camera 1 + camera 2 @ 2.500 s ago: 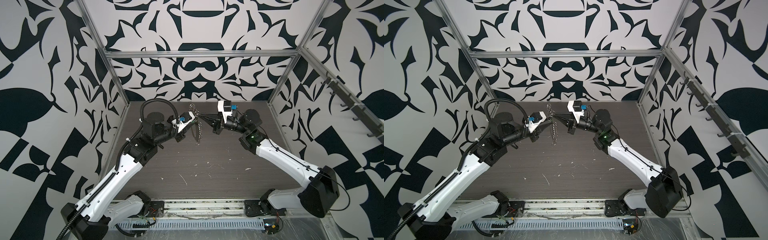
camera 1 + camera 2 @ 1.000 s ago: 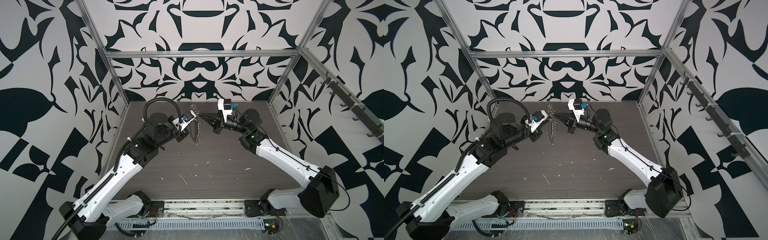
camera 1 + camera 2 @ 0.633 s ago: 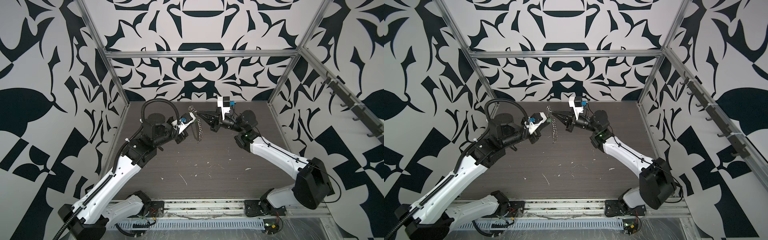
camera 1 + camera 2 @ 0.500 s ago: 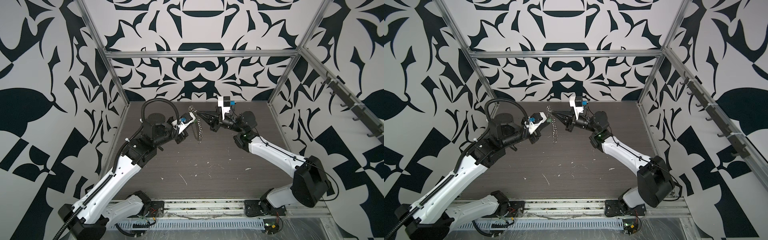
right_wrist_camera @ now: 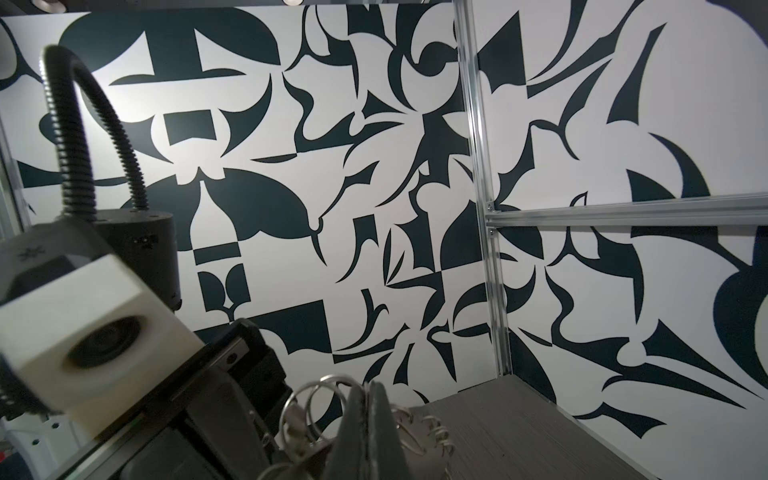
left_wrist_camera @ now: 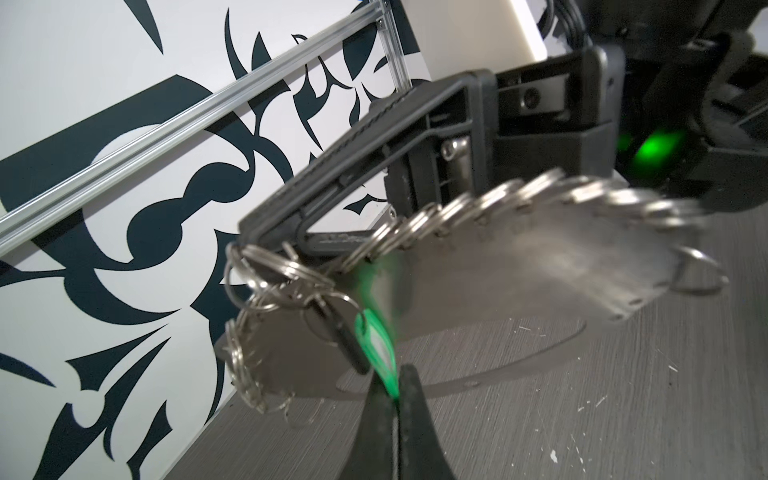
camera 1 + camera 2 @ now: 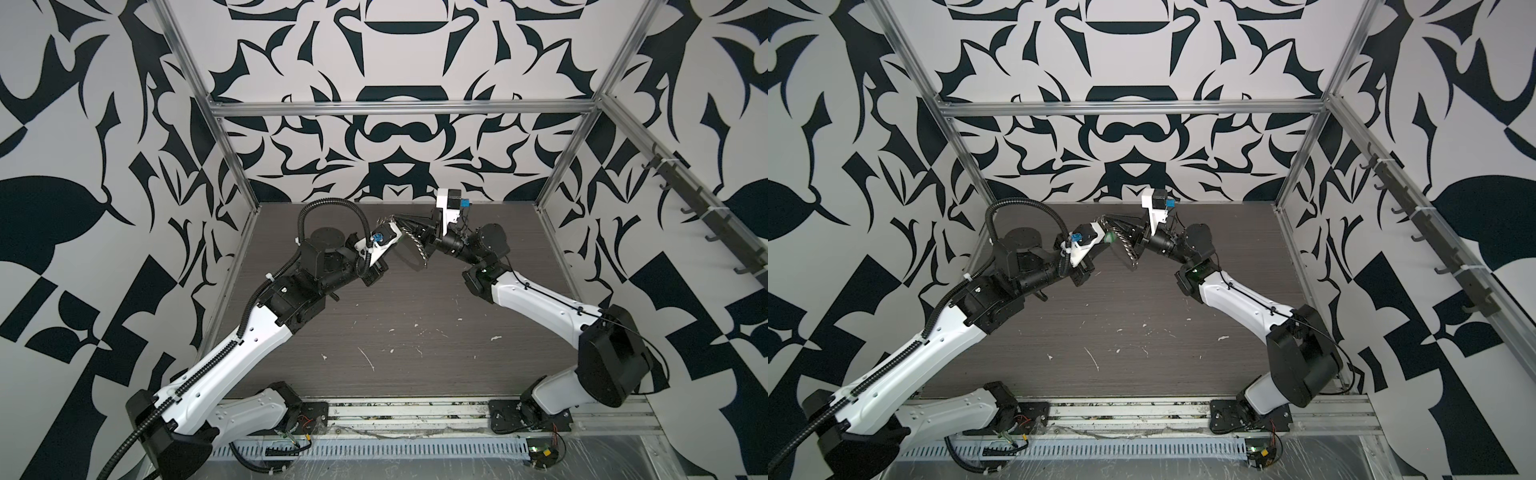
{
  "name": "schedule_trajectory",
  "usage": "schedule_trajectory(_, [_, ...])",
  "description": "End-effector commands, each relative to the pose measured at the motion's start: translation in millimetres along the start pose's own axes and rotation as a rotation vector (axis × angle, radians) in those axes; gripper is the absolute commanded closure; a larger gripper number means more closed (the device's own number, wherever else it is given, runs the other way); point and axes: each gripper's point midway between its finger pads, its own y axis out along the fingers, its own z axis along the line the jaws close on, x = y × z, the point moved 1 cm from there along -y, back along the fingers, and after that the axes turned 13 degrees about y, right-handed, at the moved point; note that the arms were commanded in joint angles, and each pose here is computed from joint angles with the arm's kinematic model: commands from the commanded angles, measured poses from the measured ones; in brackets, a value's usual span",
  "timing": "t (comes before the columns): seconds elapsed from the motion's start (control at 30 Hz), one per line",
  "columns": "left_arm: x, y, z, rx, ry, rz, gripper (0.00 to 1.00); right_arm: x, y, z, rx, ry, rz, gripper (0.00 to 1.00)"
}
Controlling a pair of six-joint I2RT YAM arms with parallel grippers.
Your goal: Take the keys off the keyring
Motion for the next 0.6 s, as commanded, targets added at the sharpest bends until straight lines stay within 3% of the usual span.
schedule_trajectory(0.0, [-16.9, 3.2, -71.5, -0.274, -0.035, 0.018, 1.0, 87.2, -2.2, 36.6, 0.009, -0.112, -0.339, 1.0])
schedule_trajectory(0.07, [-12.7, 3.3, -60.5, -0.227, -0.028, 0.025, 1.0, 79.6, 2.0, 36.8, 0.004, -0.093, -0.334, 1.0])
schedule_trajectory(0.2, [-35.3, 7.1, -26.7, -0.146, -0.026, 0.258, 1.0, 68.2, 8.7, 43.4, 0.004, -0.071, -0.322, 1.0])
schedule_trajectory(0.27, [-48.5, 1.7, 7.0, -0.032, -0.041, 0.374, 1.0, 69.5, 4.8, 47.0, 0.013, -0.061, -0.339, 1.0])
schedule_trajectory(0.33, [-41.5, -7.7, 26.2, 0.022, -0.04, 0.363, 1.0, 67.1, 1.8, 46.3, -0.008, -0.079, -0.329, 1.0])
schedule_trajectory(0.43, [-18.4, -19.2, 33.2, 0.072, -0.026, 0.213, 1.0, 66.8, -5.0, 42.4, -0.049, -0.119, -0.316, 1.0])
schedule_trajectory(0.57, [-29.4, -21.1, 16.6, 0.0, -0.053, 0.238, 1.0, 76.4, -17.6, 35.9, -0.079, -0.141, -0.332, 1.0])
